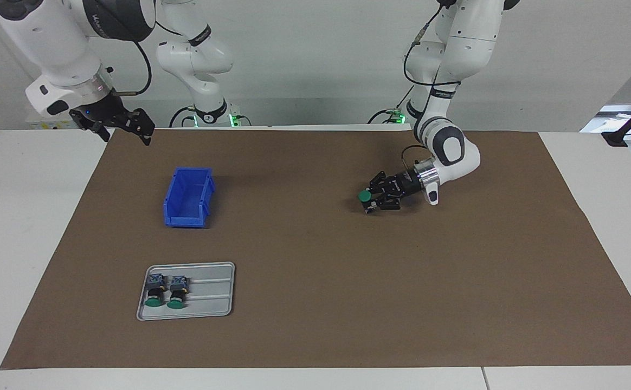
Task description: Place and press button with both arms
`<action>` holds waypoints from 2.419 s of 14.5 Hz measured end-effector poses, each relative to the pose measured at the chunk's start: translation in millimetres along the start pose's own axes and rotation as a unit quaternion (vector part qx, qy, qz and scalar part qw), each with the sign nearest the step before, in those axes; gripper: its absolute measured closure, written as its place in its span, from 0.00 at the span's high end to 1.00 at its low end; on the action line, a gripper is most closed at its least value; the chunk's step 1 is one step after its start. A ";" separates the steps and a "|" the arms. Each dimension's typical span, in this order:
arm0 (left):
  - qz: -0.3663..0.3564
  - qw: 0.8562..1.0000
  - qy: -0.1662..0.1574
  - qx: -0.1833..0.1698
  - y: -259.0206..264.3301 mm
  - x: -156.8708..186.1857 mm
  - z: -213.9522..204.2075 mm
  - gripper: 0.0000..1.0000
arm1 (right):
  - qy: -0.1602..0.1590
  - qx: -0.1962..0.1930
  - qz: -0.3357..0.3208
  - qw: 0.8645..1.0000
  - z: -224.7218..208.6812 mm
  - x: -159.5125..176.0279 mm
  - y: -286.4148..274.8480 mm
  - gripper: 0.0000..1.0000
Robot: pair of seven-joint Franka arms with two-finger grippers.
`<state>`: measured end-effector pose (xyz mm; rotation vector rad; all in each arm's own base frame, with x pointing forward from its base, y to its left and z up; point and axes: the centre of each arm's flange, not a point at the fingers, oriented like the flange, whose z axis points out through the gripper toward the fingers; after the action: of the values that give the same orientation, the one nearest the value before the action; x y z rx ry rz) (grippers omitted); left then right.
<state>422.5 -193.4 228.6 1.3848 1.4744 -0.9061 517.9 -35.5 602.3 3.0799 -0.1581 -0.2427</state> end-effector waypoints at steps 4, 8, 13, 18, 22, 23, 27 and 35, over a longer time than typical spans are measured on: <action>-0.001 1.000 0.000 -0.001 0.0 0.6 -0.6 0.33 | 0.000 0.000 0.000 1.000 0.0 0.0 0.0 0.99; -0.001 1.000 0.000 -0.003 0.6 1.0 -1.6 0.35 | 0.000 0.000 0.000 1.000 0.0 0.0 0.0 0.99; -0.002 1.000 0.001 -0.004 0.3 2.1 -2.4 0.44 | 0.000 0.000 0.000 1.000 0.0 0.0 0.0 0.99; -0.001 1.000 0.011 -0.010 1.6 3.5 -5.0 0.51 | 0.000 0.000 0.000 1.000 0.0 0.0 0.0 0.99; 0.002 0.999 0.028 -0.024 6.2 -1.4 -11.6 0.60 | 0.000 0.000 0.000 1.000 0.0 0.0 0.0 0.99; 0.000 0.999 0.028 -0.026 6.9 -3.4 -12.4 0.67 | 0.000 0.000 0.000 1.000 0.0 0.0 0.0 0.99; -0.005 0.999 0.024 -0.034 10.9 -17.0 -17.1 0.99 | 0.000 0.000 0.000 1.000 0.0 0.0 0.0 0.99; 0.024 0.997 0.049 -0.050 13.8 -57.0 -22.8 1.00 | 0.000 0.000 0.000 1.000 0.0 0.0 0.0 0.99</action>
<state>432.0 -189.9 290.7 1.4019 1.5324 -0.7335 517.9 -35.5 602.3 3.0799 -0.1581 -0.2427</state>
